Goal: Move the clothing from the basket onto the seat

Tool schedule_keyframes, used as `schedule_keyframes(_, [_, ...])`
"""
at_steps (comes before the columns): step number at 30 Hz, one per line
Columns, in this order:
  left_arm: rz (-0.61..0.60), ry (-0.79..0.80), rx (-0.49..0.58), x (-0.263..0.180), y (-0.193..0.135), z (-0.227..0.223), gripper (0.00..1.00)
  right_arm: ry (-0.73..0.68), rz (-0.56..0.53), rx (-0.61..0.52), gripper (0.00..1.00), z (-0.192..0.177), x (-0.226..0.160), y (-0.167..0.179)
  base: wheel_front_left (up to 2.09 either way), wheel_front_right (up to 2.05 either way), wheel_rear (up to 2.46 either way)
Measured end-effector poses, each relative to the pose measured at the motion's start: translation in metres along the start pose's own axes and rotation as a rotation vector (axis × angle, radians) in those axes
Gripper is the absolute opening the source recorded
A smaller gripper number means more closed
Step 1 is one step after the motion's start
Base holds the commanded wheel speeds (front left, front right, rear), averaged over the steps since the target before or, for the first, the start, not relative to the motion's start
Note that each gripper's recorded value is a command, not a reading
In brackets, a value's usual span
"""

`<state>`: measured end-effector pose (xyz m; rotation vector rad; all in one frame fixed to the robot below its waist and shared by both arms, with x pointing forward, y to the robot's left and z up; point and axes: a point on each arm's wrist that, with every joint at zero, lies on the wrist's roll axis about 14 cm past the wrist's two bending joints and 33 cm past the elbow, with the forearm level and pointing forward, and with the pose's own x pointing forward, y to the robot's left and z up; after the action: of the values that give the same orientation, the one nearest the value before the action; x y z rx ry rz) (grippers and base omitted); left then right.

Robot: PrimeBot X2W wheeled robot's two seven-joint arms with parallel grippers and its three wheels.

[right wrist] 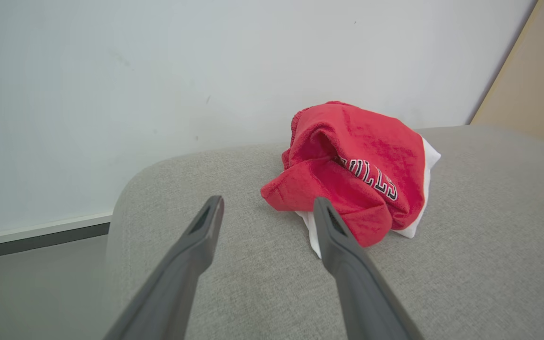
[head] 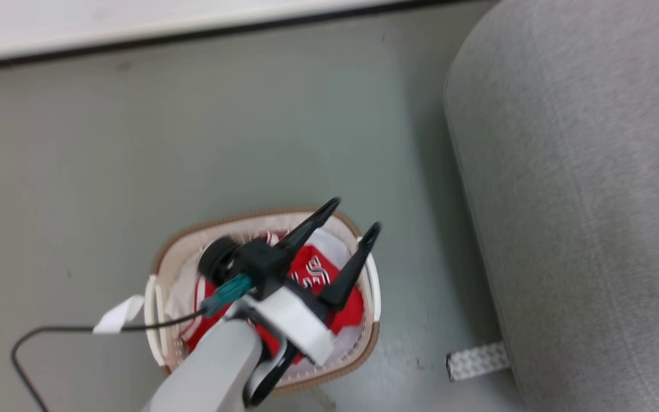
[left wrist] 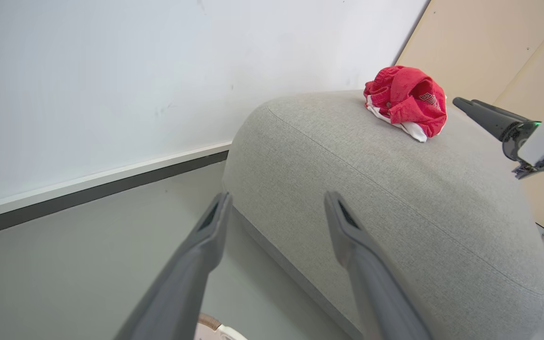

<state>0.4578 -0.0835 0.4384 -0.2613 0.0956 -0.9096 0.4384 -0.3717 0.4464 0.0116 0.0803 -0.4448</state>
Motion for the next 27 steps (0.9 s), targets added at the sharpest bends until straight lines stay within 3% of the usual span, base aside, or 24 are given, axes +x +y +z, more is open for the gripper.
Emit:
schedule_keyframes(15, [0.363,-0.072,0.039,-0.114,0.016,0.044,1.00,-0.115,0.253,0.020,1.00,0.041,-0.092,0.063,0.00,0.00,0.00])
schedule_keyframes(27, [0.711,-0.172,0.115,-0.230,0.045,0.073,1.00,-0.066,0.456,0.073,1.00,0.024,-0.142,0.127,0.00,0.00,0.00])
